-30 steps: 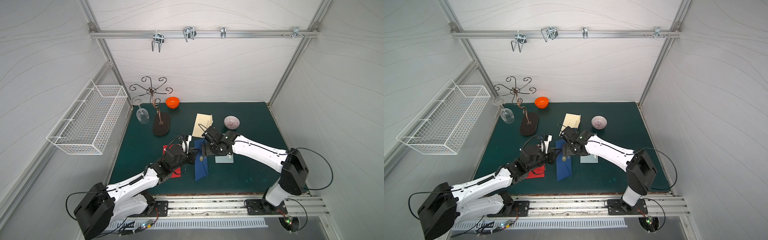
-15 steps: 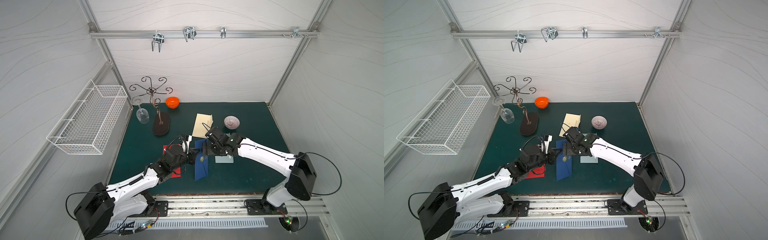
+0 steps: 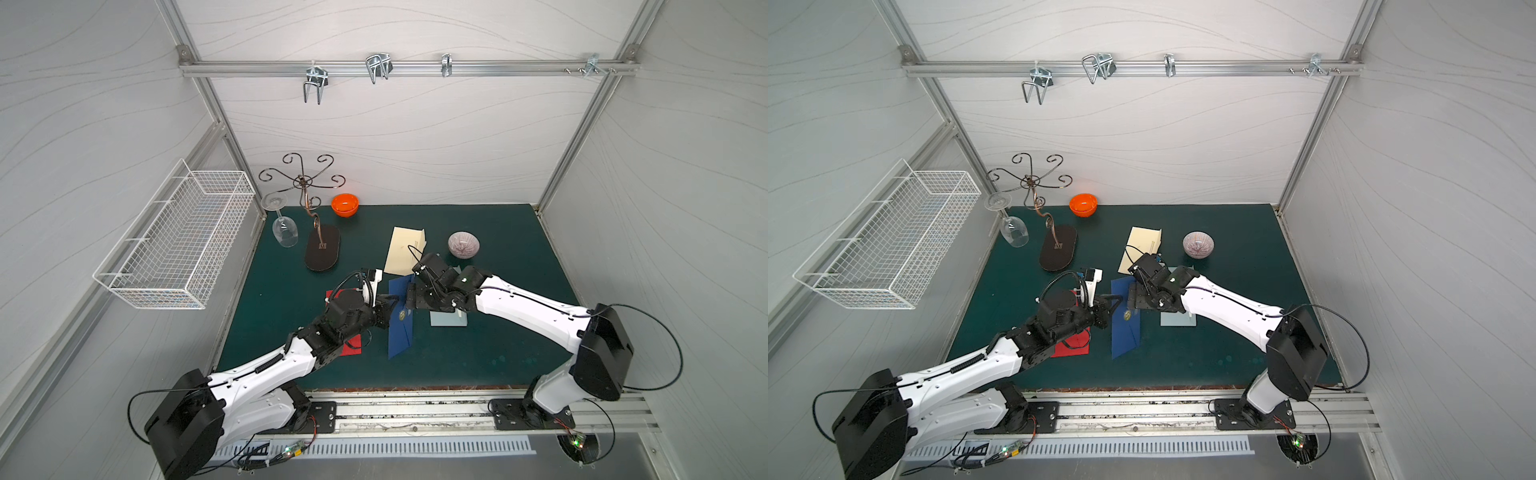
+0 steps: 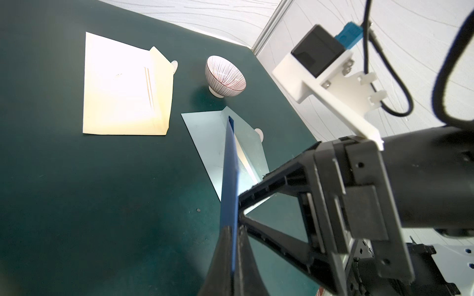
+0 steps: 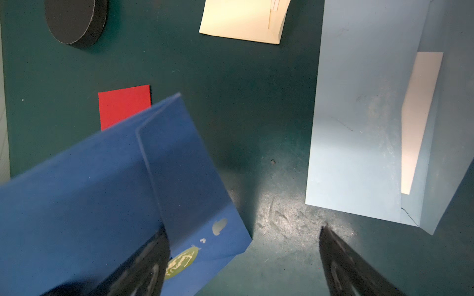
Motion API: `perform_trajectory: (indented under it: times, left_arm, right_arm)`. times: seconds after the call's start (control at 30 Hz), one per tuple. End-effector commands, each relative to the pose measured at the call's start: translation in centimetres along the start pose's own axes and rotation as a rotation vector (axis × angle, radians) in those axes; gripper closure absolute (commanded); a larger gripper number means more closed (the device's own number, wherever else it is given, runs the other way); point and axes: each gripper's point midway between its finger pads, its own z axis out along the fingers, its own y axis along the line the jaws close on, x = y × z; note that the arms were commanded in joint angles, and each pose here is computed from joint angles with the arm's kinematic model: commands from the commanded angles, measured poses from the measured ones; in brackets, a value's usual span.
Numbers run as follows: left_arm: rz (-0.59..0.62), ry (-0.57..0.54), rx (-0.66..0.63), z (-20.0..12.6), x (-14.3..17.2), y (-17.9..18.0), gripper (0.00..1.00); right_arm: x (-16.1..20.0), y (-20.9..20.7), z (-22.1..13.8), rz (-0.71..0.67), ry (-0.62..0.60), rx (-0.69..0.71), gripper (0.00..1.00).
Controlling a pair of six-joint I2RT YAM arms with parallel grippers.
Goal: Open the envelope
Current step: Open the envelope flap on the envelope.
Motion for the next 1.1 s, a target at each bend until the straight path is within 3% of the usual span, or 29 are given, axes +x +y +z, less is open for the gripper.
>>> perform_trajectory:
  times: [0.0,0.57,1.07]
  left_arm:
    - [0.014,-0.096,0.072,-0.5,-2.6,-2.0,1.00]
    - [0.009,-0.098,0.066,-0.5,-2.8,-1.9,1.00]
    - [0.003,-0.088,0.076,-0.2,-2.7,-2.1,1.00]
  right_arm:
    - [-0.1,-0.6,-0.2,0.029,0.000,0.012,0.08]
    - [-0.9,-1.3,-1.9,0.055,-0.093,-0.009,0.08]
    - [-0.7,0.4,-1.9,0.020,-0.072,-0.088,0.08]
